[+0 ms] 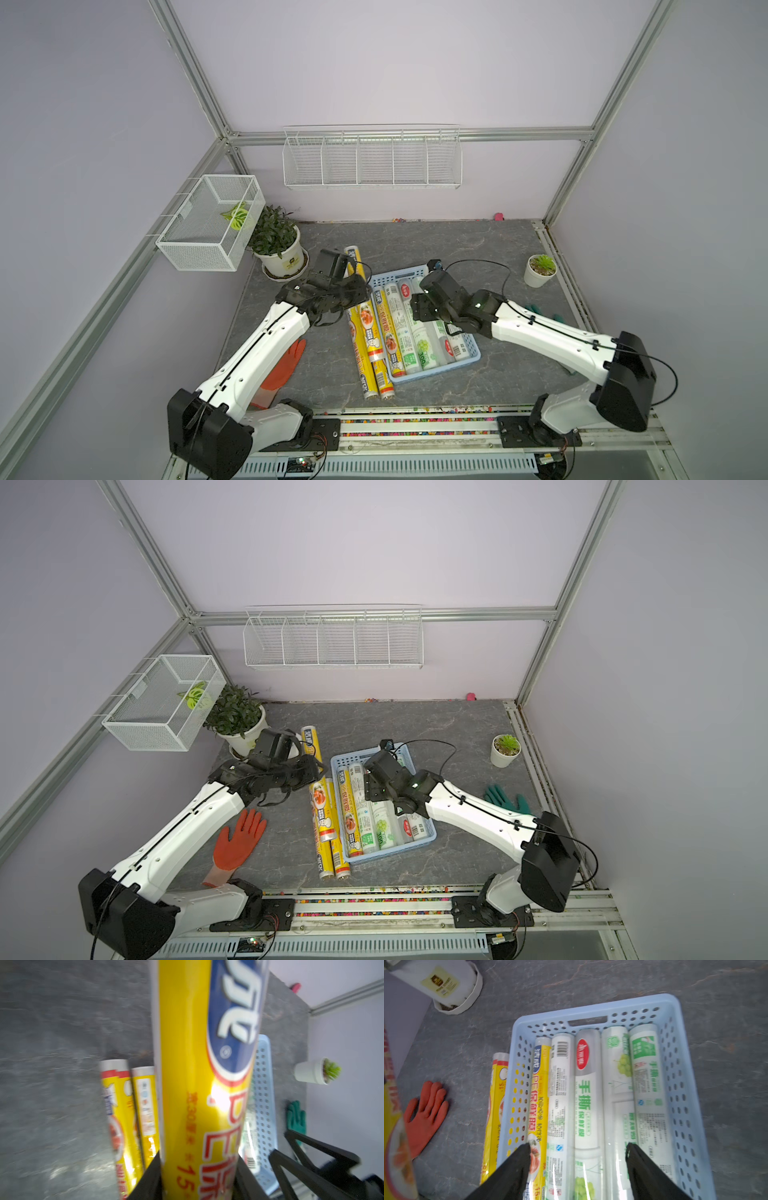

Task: Put the plastic wrap into the basket
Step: Pick up the plastic wrap from the center of the board, then place the plastic wrap in the basket.

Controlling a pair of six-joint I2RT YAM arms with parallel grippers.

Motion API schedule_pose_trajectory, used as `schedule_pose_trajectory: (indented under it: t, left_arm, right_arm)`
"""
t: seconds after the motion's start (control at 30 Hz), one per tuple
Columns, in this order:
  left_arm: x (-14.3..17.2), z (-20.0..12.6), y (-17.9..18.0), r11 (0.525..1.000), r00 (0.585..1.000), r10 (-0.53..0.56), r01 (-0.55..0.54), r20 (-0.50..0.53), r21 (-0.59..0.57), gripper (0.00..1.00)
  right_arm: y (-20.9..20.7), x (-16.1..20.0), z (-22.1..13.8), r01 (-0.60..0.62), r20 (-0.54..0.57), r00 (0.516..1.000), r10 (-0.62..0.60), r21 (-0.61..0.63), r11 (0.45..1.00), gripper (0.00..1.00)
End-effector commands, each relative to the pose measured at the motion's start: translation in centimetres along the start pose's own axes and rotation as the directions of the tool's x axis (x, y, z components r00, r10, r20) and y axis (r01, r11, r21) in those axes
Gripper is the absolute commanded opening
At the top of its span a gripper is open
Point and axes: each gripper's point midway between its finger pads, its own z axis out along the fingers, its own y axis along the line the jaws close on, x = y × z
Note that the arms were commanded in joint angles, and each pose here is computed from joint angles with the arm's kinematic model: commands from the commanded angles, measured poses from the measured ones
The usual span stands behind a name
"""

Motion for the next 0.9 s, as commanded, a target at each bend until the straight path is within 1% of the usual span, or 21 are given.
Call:
schedule_pose_trajectory:
  t: [0.0,0.07,0.17,0.37,0.5,0.6,0.87]
  left_arm:
    - [-1.6,0.8,-6.7,0.979,1.000,0.013,-0.018,0.025,0.205,0.15]
    - [-1.3,2.1,-8.9,0.972,1.000,0.031,-0.030,-0.001,0.235,0.15]
    - [-0.7,4.2,-11.4,0.968,0.997,0.051,-0.037,-0.052,0.250,0.15]
    - [1.2,7.6,-14.8,0.964,0.989,0.082,-0.048,-0.122,0.261,0.15]
    - [2.3,9.7,-15.7,0.965,0.983,0.071,-0.024,-0.171,0.262,0.15]
    - [3.0,11.1,-16.3,0.963,0.977,0.052,0.006,-0.206,0.271,0.15]
    - [5.0,14.7,-16.9,0.964,0.958,-0.008,0.083,-0.286,0.252,0.15]
  right_arm:
    - [-3.1,-0.5,-0.8,-0.104,0.038,0.994,0.103,0.027,0.994,0.78]
    - [-5.3,-0.1,-1.1,-0.155,0.035,0.988,0.153,0.042,0.987,0.78]
    - [-8.1,0.4,-1.8,-0.212,0.045,0.977,0.210,0.054,0.976,0.78]
    - [-12.6,2.0,-2.5,-0.317,0.012,0.949,0.316,0.036,0.948,0.79]
    - [-14.8,2.9,-2.7,-0.367,-0.008,0.930,0.368,0.034,0.929,0.79]
    - [-15.6,3.2,-2.8,-0.404,-0.031,0.914,0.404,0.003,0.915,0.79]
    - [-16.6,4.2,-2.5,-0.410,-0.070,0.910,0.409,0.010,0.912,0.80]
